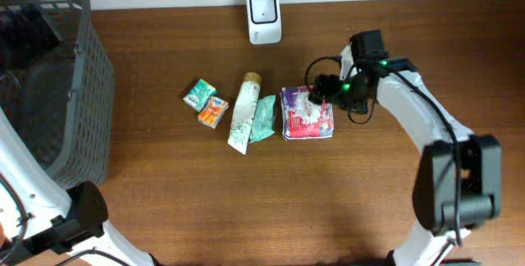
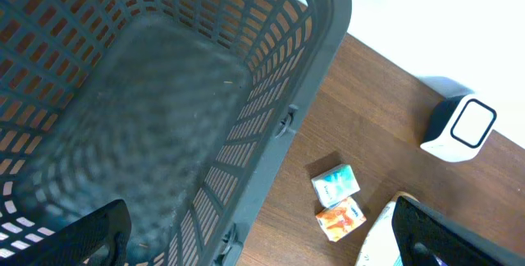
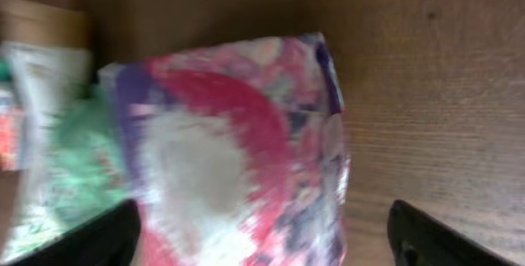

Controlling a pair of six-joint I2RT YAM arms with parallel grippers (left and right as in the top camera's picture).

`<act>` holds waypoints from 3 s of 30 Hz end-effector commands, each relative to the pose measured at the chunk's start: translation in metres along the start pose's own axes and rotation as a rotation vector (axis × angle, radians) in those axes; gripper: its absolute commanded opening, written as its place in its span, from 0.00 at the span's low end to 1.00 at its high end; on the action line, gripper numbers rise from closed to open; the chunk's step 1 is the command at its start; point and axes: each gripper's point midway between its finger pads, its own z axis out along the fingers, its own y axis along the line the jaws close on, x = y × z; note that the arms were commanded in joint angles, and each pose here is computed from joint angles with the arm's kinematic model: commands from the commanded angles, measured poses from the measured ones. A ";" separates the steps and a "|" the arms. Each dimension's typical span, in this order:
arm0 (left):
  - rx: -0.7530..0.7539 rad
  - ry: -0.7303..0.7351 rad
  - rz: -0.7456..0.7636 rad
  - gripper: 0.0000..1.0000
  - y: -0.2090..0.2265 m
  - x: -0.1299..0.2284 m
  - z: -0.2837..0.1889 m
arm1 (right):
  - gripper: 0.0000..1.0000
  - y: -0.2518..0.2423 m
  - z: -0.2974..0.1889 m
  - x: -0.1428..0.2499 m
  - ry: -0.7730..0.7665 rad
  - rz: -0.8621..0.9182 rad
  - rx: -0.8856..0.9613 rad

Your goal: Scan the item barcode

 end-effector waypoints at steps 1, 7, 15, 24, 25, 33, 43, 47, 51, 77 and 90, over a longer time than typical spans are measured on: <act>0.007 -0.018 0.015 0.99 -0.002 0.000 -0.009 | 0.71 -0.012 0.019 0.000 0.033 0.021 0.035; 0.007 -0.018 0.015 0.99 -0.002 0.000 -0.009 | 0.35 -0.027 0.047 0.011 0.097 0.040 0.060; 0.007 -0.018 0.015 0.99 -0.002 0.000 -0.009 | 0.04 -0.019 0.022 0.000 0.077 0.009 0.061; 0.008 -0.018 0.016 0.99 -0.002 0.000 -0.009 | 0.04 -0.067 -0.090 -0.027 -0.160 0.086 0.726; 0.005 -0.019 0.013 0.99 -0.001 0.000 -0.010 | 0.04 -0.075 -0.097 -0.026 -0.203 0.112 0.814; 0.005 -0.019 0.012 0.99 0.000 0.000 -0.010 | 0.04 -0.105 -0.101 -0.003 -0.234 0.099 1.066; 0.004 -0.020 0.011 0.99 0.000 0.000 -0.010 | 0.63 0.002 -0.020 0.026 -0.091 -0.065 0.619; 0.004 -0.020 0.011 0.99 0.000 0.000 -0.010 | 0.82 0.040 -0.017 0.029 -0.103 -0.135 0.546; 0.004 -0.020 0.011 0.99 0.000 0.000 -0.010 | 0.85 0.097 -0.015 0.036 -0.041 -0.244 0.323; 0.004 -0.020 0.011 0.99 0.000 0.000 -0.010 | 0.84 0.058 -0.016 0.011 -0.056 -0.128 0.395; 0.004 -0.020 0.011 0.99 0.000 0.000 -0.010 | 0.54 0.044 0.058 0.042 -0.128 -0.228 0.582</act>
